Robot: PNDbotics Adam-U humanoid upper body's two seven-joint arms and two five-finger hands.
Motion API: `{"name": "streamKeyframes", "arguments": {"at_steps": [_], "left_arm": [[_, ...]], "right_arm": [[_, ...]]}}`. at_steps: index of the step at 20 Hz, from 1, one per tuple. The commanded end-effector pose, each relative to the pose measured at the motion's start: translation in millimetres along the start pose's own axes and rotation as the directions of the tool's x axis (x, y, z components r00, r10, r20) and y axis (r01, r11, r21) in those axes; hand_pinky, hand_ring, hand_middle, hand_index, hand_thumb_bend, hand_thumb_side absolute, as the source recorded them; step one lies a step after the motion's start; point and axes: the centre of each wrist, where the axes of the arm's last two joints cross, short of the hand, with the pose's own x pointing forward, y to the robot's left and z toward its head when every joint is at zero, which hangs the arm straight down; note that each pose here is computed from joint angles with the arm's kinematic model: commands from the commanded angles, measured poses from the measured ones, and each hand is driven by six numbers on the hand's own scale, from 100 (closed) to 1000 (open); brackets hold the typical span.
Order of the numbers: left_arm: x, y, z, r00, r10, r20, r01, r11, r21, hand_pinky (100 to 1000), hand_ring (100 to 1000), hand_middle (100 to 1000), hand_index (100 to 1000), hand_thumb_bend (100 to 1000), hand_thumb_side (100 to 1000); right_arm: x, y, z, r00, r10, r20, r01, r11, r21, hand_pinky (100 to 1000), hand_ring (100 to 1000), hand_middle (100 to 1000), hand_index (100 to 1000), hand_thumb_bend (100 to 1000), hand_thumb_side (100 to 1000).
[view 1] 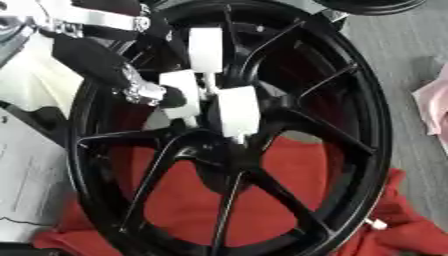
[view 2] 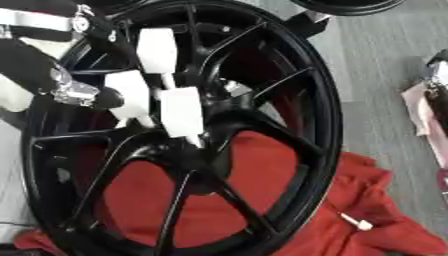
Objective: Pull the pin out of the wheel hub.
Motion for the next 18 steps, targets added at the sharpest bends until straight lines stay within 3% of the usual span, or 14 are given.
{"name": "streamKeyframes", "arguments": {"at_steps": [1,18], "left_arm": [[-1.1,3.5,2.2,1.000,-0.019,-0.015,0.019,1.000,0.003,806,793,703,875,459,765],[2.7,2.8,-2.9,0.999,-0.050,-0.015,0.050,0.999,0.000,755,631,534,809,408,701]], "right_arm": [[6.2,-2.3,-3.0,1.000,-0.006,0.024,0.007,1.000,-0.004,812,763,694,841,100,523],[3.0,-1.4,-1.9,1.000,-0.015,0.013,0.015,1.000,-0.003,813,765,694,842,100,524]]}}
